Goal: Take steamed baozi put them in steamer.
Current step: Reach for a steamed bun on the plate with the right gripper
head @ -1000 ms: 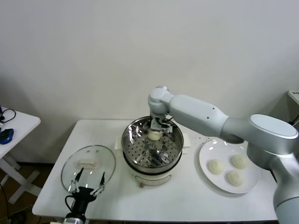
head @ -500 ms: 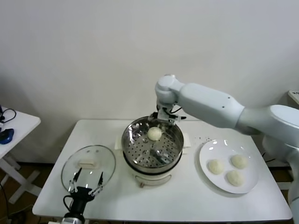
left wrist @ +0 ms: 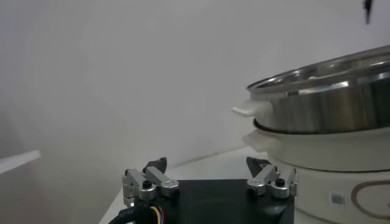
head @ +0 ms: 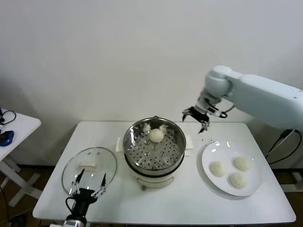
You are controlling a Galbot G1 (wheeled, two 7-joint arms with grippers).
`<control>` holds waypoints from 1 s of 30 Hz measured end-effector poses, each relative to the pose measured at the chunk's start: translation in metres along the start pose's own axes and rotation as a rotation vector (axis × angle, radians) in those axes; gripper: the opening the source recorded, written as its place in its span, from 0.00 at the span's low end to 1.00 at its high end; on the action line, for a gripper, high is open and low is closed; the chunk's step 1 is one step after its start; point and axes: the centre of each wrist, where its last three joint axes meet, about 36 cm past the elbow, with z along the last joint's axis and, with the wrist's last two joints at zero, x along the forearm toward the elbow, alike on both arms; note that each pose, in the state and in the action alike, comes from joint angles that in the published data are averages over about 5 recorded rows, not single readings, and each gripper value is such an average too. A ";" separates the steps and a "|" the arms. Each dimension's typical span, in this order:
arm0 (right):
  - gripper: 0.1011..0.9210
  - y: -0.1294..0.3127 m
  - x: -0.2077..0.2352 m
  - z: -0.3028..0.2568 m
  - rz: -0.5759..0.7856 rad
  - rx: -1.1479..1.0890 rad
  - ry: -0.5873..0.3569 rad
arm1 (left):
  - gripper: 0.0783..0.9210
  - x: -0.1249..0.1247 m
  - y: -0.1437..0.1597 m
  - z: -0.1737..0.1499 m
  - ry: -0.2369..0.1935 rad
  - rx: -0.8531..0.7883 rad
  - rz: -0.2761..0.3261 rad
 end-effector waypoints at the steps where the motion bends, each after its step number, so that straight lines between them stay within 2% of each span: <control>1: 0.88 0.010 -0.003 0.009 -0.001 -0.043 -0.006 | 0.88 0.000 0.000 -0.001 -0.001 0.001 0.001; 8: 0.88 0.067 -0.039 0.051 -0.030 -0.266 -0.034 | 0.88 0.001 -0.002 -0.004 -0.006 0.004 0.003; 15: 0.88 0.105 -0.083 0.069 -0.072 -0.391 -0.048 | 0.88 0.004 0.001 -0.002 0.001 0.001 0.001; 30: 0.88 0.131 -0.147 0.083 -0.121 -0.484 -0.042 | 0.88 0.006 0.001 0.004 0.017 0.001 0.000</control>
